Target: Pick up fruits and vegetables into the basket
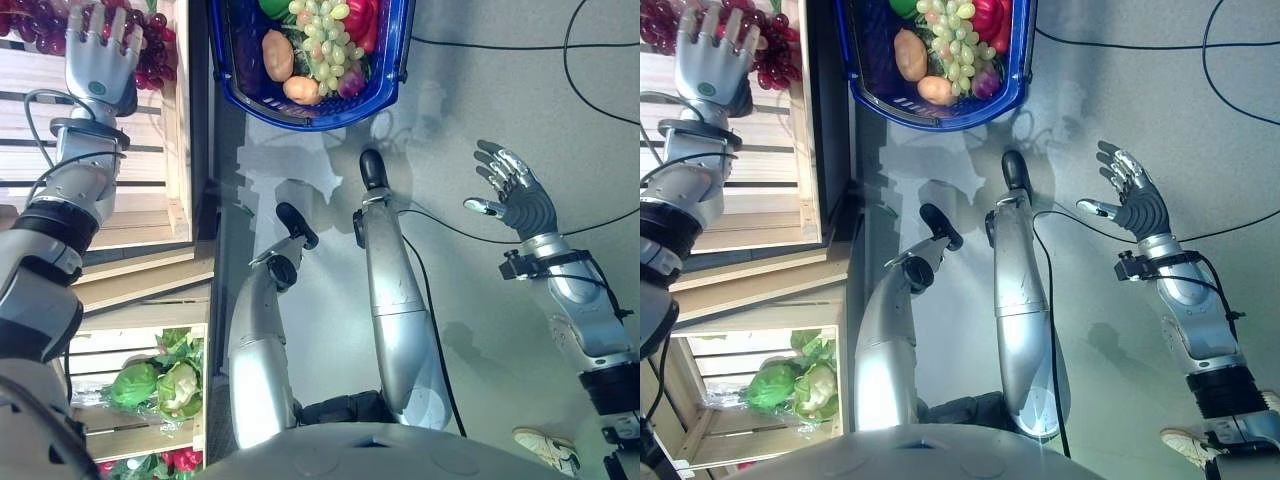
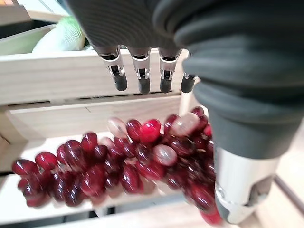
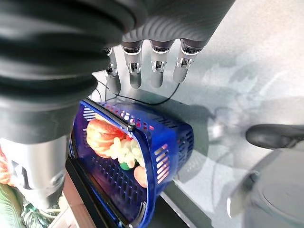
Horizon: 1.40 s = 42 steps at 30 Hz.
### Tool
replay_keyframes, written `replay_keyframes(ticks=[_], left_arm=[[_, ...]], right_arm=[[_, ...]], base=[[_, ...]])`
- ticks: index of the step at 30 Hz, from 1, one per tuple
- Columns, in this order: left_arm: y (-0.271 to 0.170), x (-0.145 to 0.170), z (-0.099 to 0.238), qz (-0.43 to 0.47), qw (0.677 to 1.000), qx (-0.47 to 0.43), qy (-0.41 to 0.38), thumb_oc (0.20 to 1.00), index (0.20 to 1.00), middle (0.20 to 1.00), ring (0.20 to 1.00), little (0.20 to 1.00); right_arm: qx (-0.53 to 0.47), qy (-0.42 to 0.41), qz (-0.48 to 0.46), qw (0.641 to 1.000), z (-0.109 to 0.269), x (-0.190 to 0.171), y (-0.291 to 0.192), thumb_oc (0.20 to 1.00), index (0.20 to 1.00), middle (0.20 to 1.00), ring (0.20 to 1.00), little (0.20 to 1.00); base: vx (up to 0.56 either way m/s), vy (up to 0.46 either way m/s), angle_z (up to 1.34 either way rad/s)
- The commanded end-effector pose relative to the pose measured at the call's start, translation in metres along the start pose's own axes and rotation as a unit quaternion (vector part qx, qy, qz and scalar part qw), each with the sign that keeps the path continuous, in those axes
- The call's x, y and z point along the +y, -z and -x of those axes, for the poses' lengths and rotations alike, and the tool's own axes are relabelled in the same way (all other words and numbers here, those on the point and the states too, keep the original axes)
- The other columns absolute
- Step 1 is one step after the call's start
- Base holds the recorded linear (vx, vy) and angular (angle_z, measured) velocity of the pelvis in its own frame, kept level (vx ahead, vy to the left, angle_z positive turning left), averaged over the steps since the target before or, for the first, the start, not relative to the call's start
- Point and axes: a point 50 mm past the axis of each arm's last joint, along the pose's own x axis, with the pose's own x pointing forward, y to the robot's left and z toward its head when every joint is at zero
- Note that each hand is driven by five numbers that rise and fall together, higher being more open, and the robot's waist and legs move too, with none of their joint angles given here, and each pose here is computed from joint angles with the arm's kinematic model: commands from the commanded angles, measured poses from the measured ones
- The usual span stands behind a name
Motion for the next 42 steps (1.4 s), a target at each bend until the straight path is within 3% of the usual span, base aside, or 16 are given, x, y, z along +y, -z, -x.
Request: replay_keyframes(ticks=[1,6,15,29,42], left_arm=[[0.04,-0.004,0.002,-0.047,0.995,0.093,-0.009,1.0,1.0,1.0,1.0,1.0],[0.036,0.003,-0.009,-0.049,0.994,0.096,-0.001,1.0,1.0,1.0,1.0,1.0],[0.041,-0.006,-0.013,-0.042,0.987,0.125,0.092,1.0,1.0,1.0,1.0,1.0],[0.054,-0.03,0.003,-0.023,0.955,0.207,0.21,1.0,1.0,1.0,1.0,1.0],[0.077,-0.013,0.0,-0.119,0.944,0.262,0.164,1.0,1.0,1.0,1.0,1.0]], right_arm=[[-0.045,0.001,0.005,0.999,0.001,0.0,-0.015,1.0,1.0,1.0,1.0,1.0],[-0.049,-0.001,0.003,0.999,-0.004,-0.001,-0.016,1.0,1.0,1.0,1.0,1.0],[-0.048,0.01,-0.013,0.999,-0.011,-0.006,-0.016,1.0,1.0,1.0,1.0,1.0],[-0.058,0.025,-0.04,0.997,-0.019,-0.009,-0.019,1.0,1.0,1.0,1.0,1.0],[-0.075,0.029,-0.053,0.995,-0.022,-0.009,-0.023,1.0,1.0,1.0,1.0,1.0]], base=[[0.0,0.0,0.0],[0.0,0.036,-0.05],[0.01,0.027,-0.04],[0.0,0.032,-0.02],[0.0,0.035,0.0]])
